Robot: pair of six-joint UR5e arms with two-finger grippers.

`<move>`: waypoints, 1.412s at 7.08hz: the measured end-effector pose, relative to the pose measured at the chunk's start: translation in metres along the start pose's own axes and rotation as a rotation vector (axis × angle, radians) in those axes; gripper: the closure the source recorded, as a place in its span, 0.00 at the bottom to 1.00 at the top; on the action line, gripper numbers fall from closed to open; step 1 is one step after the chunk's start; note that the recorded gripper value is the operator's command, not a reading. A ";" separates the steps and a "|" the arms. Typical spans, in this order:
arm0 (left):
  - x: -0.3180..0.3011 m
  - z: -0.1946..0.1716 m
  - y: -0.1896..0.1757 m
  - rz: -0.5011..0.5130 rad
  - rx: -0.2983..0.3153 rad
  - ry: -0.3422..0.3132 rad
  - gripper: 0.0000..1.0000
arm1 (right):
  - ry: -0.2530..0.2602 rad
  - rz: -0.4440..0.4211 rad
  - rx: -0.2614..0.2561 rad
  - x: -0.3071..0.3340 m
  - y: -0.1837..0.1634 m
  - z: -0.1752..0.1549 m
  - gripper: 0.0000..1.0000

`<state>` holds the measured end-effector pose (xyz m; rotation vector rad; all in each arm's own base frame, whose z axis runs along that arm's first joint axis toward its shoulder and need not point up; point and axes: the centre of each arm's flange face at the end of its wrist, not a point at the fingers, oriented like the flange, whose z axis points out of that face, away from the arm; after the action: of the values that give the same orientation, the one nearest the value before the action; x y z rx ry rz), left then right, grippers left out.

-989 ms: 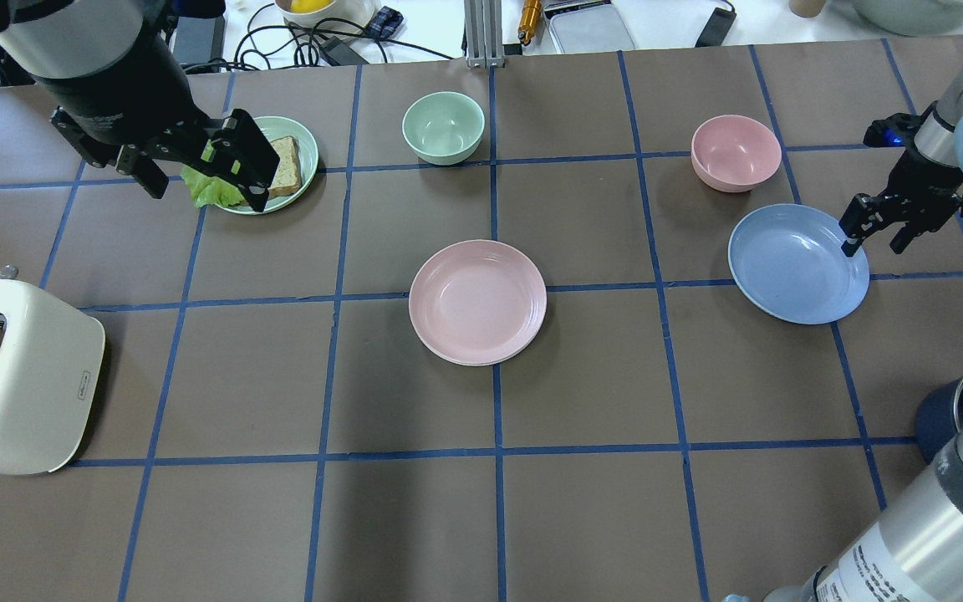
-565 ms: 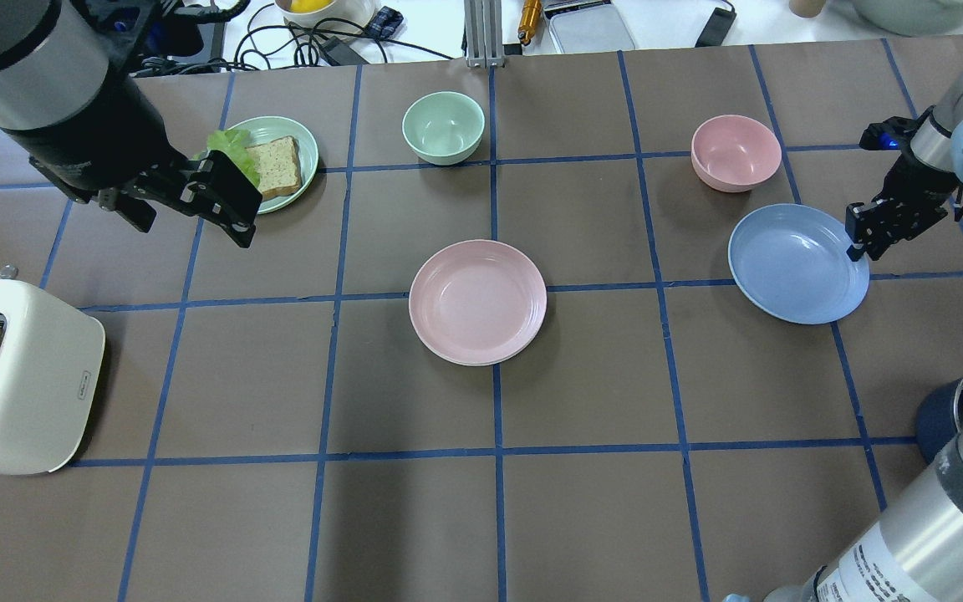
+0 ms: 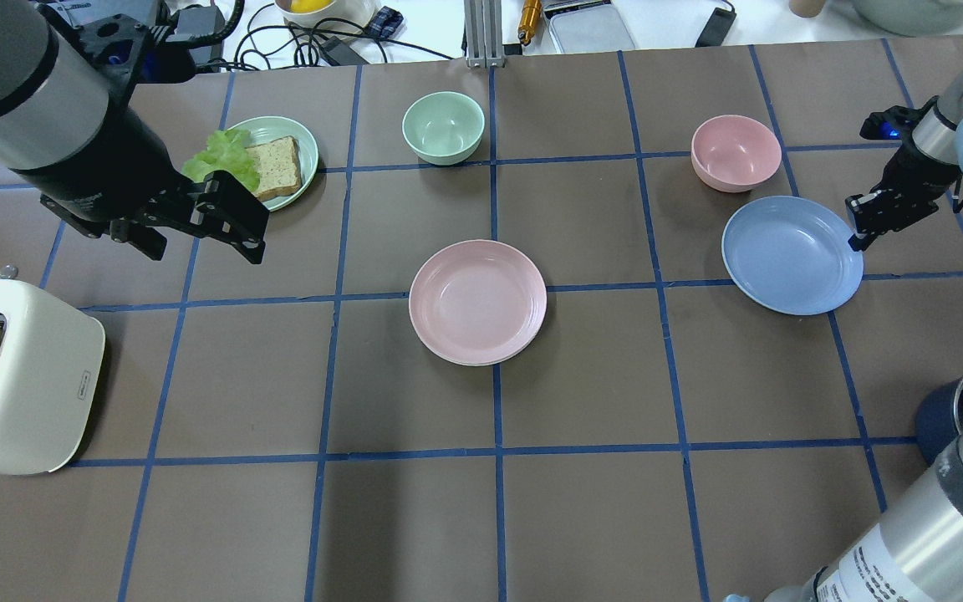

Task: Stack three plates with pink and blue
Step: 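Lift the light blue plate with the right gripper toward the pink plate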

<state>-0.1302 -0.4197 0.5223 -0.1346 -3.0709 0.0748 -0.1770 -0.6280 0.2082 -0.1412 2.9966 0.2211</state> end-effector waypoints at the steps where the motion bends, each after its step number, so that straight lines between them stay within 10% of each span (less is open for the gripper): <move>1: -0.001 0.005 -0.004 -0.034 -0.004 0.005 0.00 | -0.014 -0.018 0.031 -0.011 -0.001 -0.013 1.00; 6: -0.004 0.031 -0.008 -0.098 -0.047 -0.001 0.00 | -0.131 -0.059 0.076 -0.081 -0.007 -0.035 1.00; 10: -0.005 0.035 -0.016 -0.095 -0.009 -0.002 0.00 | -0.127 0.040 0.023 -0.249 -0.021 -0.031 1.00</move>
<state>-0.1292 -0.4380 0.4880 0.0102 -3.0747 0.0560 0.0667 -0.6328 0.2706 -0.0625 2.8760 0.1918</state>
